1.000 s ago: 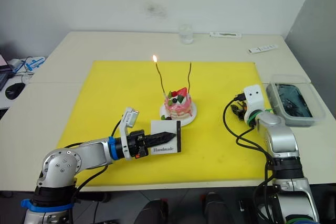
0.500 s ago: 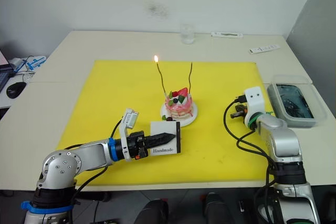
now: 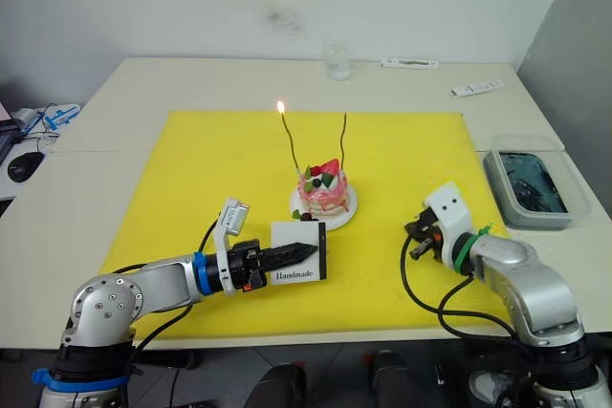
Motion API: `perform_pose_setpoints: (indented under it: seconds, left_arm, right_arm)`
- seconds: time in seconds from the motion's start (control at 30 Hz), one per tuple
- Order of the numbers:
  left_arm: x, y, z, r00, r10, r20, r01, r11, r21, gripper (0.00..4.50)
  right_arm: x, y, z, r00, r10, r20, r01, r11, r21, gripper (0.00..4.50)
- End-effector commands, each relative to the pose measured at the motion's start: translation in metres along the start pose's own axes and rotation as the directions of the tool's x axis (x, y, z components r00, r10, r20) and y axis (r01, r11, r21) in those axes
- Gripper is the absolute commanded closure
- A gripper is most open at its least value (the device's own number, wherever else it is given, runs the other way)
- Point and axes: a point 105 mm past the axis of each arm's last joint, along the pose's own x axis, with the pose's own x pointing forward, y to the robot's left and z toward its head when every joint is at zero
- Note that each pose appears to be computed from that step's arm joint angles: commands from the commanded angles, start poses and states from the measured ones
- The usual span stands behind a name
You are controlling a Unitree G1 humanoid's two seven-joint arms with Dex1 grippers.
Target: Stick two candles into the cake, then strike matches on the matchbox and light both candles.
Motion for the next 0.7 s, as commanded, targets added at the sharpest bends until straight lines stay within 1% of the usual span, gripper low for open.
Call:
perform_pose_setpoints:
  seconds: [0.03, 0.1, 0.2, 0.3, 0.5, 0.7]
  left_arm:
    - [-0.003, -0.009, 0.006, 1.0, -0.026, 0.005, 0.026, 0.999, 0.035, 4.5]
    - [-0.004, -0.009, 0.007, 1.0, -0.025, 0.001, 0.025, 0.999, 0.037, 4.5]
    - [-0.006, -0.009, 0.008, 1.0, -0.02, -0.005, 0.02, 0.999, 0.04, 4.5]
    - [-0.007, -0.009, 0.007, 1.0, -0.015, -0.011, 0.015, 0.999, 0.042, 4.5]
    - [-0.01, -0.009, 0.008, 1.0, -0.009, -0.016, 0.01, 0.999, 0.044, 4.5]
    - [-0.011, -0.009, 0.01, 1.0, -0.005, -0.022, 0.007, 0.999, 0.051, 4.5]
  right_arm:
    - [0.003, 0.0, 0.006, 0.998, -0.002, 0.057, 0.003, 1.0, -0.024, 4.48]
    - [0.005, -0.001, 0.003, 0.998, -0.003, 0.057, 0.005, 0.999, -0.033, 4.48]
    - [0.005, -0.005, -0.002, 0.997, -0.015, 0.073, 0.019, 0.999, -0.051, 3.9]
    - [0.001, -0.007, -0.006, 0.994, -0.001, 0.11, 0.01, 0.997, -0.081, 2.84]
    - [-0.004, -0.009, -0.011, 0.985, 0.009, 0.174, 0.004, 0.997, -0.073, 2.84]
    - [0.002, -0.005, -0.012, 0.971, 0.016, 0.239, 0.0, 0.998, -0.066, 2.84]
